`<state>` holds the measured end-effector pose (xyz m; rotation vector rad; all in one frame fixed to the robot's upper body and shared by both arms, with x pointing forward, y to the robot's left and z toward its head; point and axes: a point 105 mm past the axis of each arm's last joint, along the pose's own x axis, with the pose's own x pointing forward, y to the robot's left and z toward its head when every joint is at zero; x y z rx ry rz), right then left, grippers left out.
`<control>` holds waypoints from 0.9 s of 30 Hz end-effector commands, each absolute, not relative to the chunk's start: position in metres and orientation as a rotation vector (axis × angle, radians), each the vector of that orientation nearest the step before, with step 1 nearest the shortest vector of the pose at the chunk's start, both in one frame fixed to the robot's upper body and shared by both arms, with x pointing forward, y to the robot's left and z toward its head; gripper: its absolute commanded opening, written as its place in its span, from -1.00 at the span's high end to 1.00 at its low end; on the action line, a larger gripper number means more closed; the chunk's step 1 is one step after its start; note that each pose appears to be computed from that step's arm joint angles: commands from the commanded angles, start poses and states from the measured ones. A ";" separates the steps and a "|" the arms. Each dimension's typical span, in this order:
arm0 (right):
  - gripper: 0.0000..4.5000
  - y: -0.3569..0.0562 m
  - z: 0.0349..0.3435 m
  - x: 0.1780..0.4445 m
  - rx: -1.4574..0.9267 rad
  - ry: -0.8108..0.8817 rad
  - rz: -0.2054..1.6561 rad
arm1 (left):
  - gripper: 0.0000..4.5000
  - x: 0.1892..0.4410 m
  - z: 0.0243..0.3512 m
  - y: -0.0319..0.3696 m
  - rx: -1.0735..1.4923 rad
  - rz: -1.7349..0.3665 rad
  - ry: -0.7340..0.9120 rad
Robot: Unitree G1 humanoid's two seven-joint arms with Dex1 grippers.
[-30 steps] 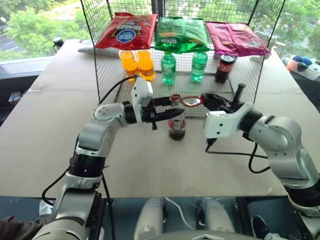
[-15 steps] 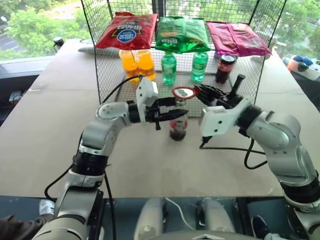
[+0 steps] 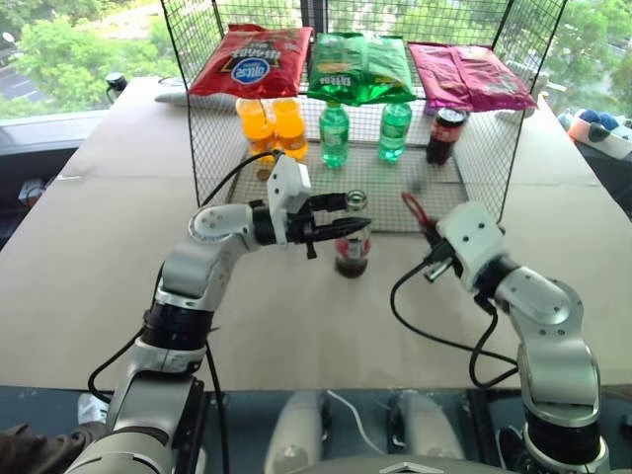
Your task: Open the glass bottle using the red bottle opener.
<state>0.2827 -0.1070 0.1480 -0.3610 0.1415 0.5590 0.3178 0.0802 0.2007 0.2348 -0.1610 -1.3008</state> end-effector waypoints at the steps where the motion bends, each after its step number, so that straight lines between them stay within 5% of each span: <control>1: 1.00 -0.103 0.133 0.276 -0.143 0.280 0.609 | 0.24 0.319 0.195 0.083 0.260 -1.275 -0.135; 7: 1.00 -0.101 0.115 0.282 0.175 0.471 0.633 | 0.24 0.319 0.195 0.083 0.267 -1.268 -0.139; 14: -0.19 -0.107 0.113 0.287 0.224 0.531 0.632 | 0.25 0.318 0.195 0.084 0.257 -1.279 -0.134; 19: -1.00 -0.113 0.123 0.290 0.194 0.489 0.614 | -0.51 0.317 0.195 0.085 0.253 -1.281 -0.133; 22: -1.00 -0.115 0.131 0.292 0.179 0.452 0.606 | -0.98 0.316 0.195 0.085 0.254 -1.283 -0.131; 27: -1.00 -0.118 0.148 0.292 0.140 0.374 0.607 | -0.98 0.316 0.198 0.091 0.251 -1.270 -0.138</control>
